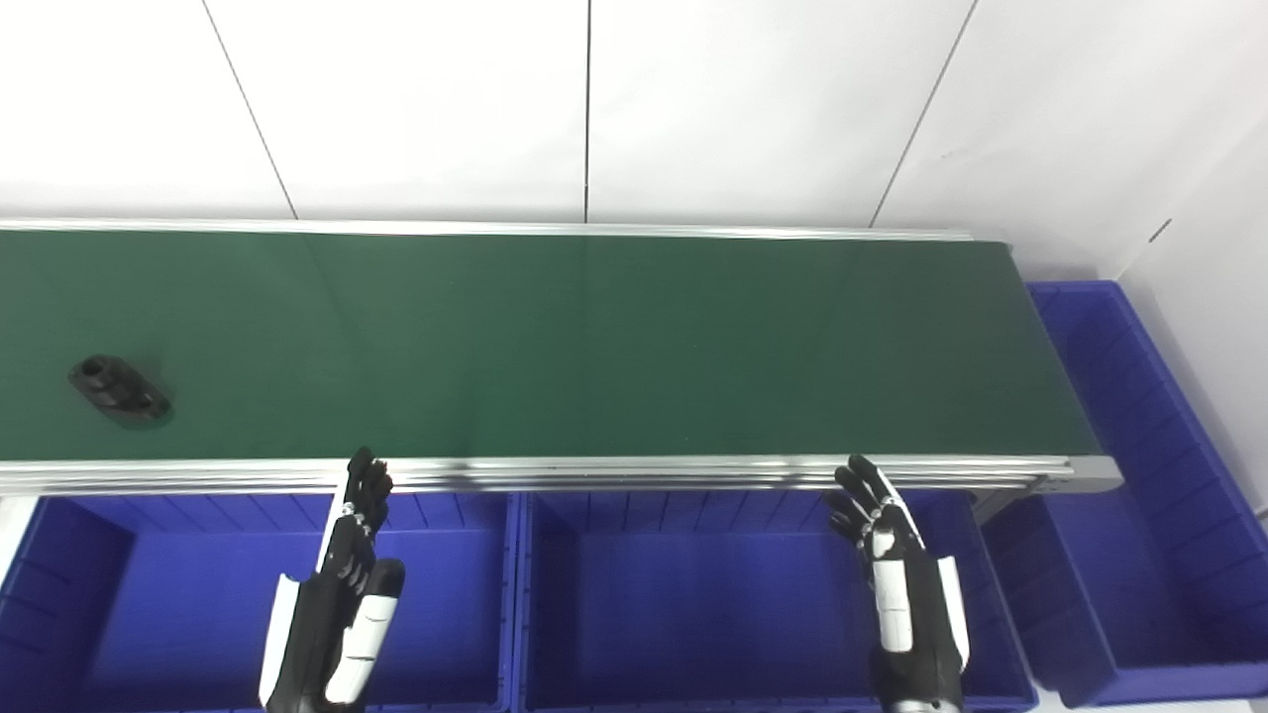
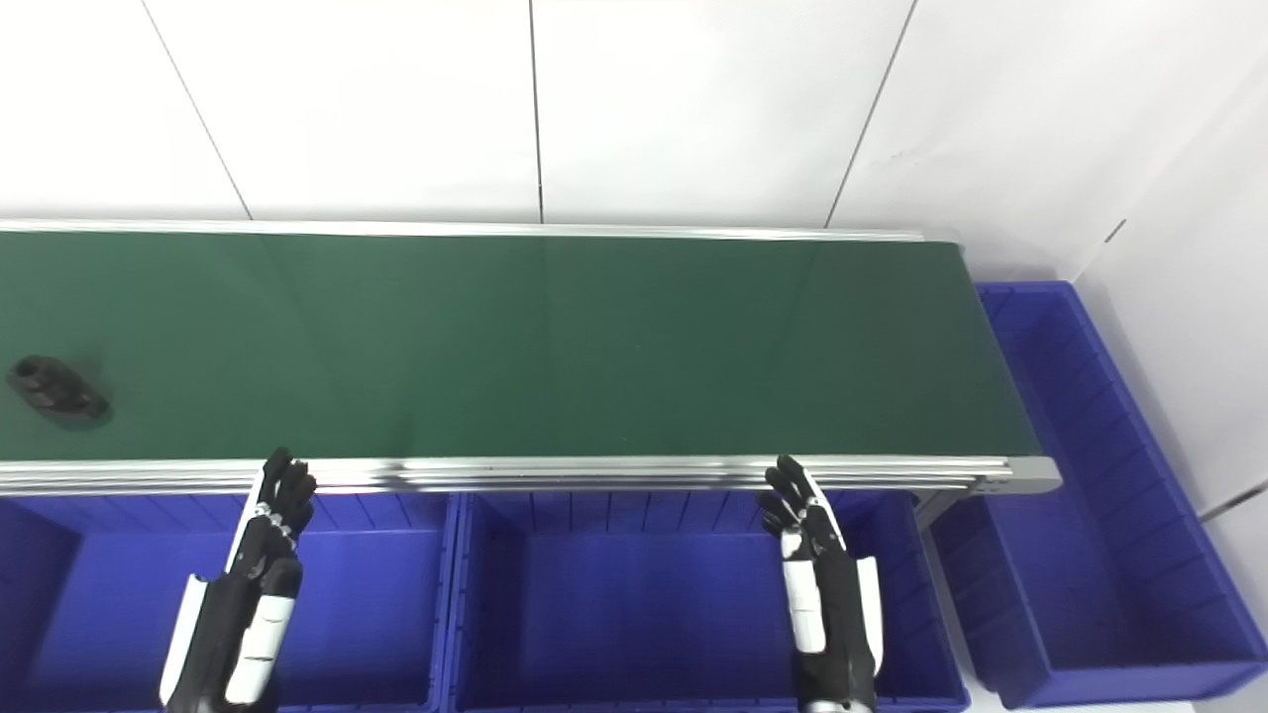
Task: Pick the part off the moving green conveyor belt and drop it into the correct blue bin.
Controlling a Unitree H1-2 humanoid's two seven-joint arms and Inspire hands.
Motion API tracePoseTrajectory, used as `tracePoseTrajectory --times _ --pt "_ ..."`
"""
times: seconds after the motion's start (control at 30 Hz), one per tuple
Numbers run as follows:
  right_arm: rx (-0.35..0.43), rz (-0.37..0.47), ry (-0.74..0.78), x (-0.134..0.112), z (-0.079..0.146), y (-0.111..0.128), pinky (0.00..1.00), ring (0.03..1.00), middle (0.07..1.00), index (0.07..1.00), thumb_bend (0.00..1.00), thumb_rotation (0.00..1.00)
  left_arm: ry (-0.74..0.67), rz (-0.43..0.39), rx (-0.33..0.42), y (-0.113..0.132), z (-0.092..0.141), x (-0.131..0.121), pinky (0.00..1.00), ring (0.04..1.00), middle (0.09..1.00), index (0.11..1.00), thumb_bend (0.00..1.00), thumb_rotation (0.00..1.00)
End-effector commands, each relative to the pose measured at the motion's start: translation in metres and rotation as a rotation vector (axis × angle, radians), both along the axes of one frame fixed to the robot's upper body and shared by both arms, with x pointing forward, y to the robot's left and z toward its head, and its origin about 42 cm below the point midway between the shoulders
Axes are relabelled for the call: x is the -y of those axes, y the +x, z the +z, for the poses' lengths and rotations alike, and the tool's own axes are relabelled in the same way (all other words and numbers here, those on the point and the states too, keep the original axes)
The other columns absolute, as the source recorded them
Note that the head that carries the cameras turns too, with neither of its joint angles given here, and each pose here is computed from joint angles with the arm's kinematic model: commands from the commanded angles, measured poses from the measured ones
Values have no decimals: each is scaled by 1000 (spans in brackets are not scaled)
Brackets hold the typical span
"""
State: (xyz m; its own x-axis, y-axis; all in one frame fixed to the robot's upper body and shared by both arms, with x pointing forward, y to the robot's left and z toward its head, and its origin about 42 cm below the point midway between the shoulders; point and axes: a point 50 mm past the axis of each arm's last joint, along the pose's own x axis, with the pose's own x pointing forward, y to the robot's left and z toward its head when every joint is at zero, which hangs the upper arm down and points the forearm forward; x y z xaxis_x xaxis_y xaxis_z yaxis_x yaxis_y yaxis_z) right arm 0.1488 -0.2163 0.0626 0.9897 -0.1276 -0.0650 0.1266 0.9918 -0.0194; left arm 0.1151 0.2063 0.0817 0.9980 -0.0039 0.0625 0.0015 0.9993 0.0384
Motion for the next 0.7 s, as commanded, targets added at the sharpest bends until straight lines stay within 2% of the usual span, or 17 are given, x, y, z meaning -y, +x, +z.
tracePoseTrajectory --times 0.0,0.67 --pt "71 10 -16 0 9 2 835 844 873 896 746 967 9 -18 28 1 4 1 1000 981 987 1000 537 867" --pt "80 9 -11 -1 12 3 828 841 870 894 735 939 7 -21 26 1 5 1 1000 983 987 1000 532 862"
